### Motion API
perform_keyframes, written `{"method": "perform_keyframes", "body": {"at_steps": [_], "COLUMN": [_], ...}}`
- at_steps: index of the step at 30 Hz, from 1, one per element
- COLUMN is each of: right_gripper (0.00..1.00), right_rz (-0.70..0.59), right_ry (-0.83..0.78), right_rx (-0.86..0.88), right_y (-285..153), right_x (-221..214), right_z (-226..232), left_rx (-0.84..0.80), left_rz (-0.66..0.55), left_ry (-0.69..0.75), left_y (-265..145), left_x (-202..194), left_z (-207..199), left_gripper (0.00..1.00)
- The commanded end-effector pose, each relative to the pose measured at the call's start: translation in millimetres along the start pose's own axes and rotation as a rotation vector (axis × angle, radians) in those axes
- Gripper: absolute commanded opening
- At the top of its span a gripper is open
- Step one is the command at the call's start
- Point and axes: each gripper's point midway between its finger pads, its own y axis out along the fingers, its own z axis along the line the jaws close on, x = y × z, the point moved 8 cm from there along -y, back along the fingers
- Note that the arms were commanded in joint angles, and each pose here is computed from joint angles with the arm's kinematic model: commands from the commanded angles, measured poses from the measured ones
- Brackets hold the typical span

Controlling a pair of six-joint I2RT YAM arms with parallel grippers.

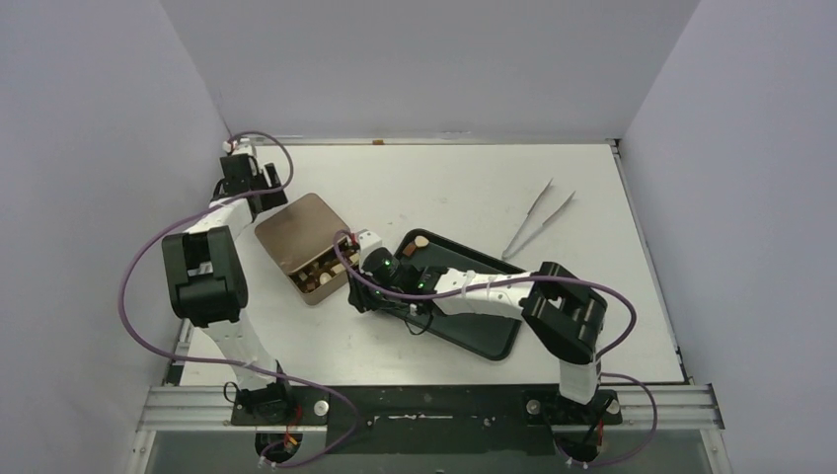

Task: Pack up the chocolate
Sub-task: Close the box lid on the packing box.

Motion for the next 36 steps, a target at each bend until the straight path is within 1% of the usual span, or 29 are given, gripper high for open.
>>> {"method": "perform_keyframes", "body": {"at_steps": [1, 3, 8, 13, 17, 20, 26, 29, 36], "right_gripper": [0.29, 0.30, 0.30, 0.29, 0.29, 0.28, 0.27, 0.27, 0.26], "right_rz": [-0.115, -0.114, -0.110, -0.103, -0.120, -0.128, -0.132, -0.129, -0.123], "right_ry": [-0.014, -0.015, -0.021, -0.029, -0.024, -0.020, -0.019, -0.016, -0.009], "right_rx": [0.024, 0.012, -0.005, -0.010, -0.047, -0.050, -0.053, -0.060, -0.063], "right_y": [13, 20, 34, 43, 47, 48, 51, 53, 54], "right_x": [25, 27, 26, 25, 26, 27, 27, 25, 21], "right_z": [14, 14, 12, 11, 5, 4, 2, 0, -3], "left_rx": [-0.147, -0.190, -0.228, -0.221, -0.219, -0.206, -0.231, -0.214, -0.208], "left_rz": [-0.039, -0.027, -0.011, 0.007, 0.012, 0.030, 0.054, 0.053, -0.015], "left_ry": [0.039, 0.046, 0.046, 0.046, 0.062, 0.068, 0.082, 0.087, 0.104], "left_y": [10, 13, 13, 2, -11, -13, -21, -26, -29], "left_x": [18, 18, 15, 13, 14, 8, 2, 2, 15], "left_z": [-16, -20, -24, -25, -29, -28, -36, -37, -41], "left_gripper": [0.69, 0.68, 0.65, 0.64, 0.63, 0.63, 0.63, 0.62, 0.62]}}
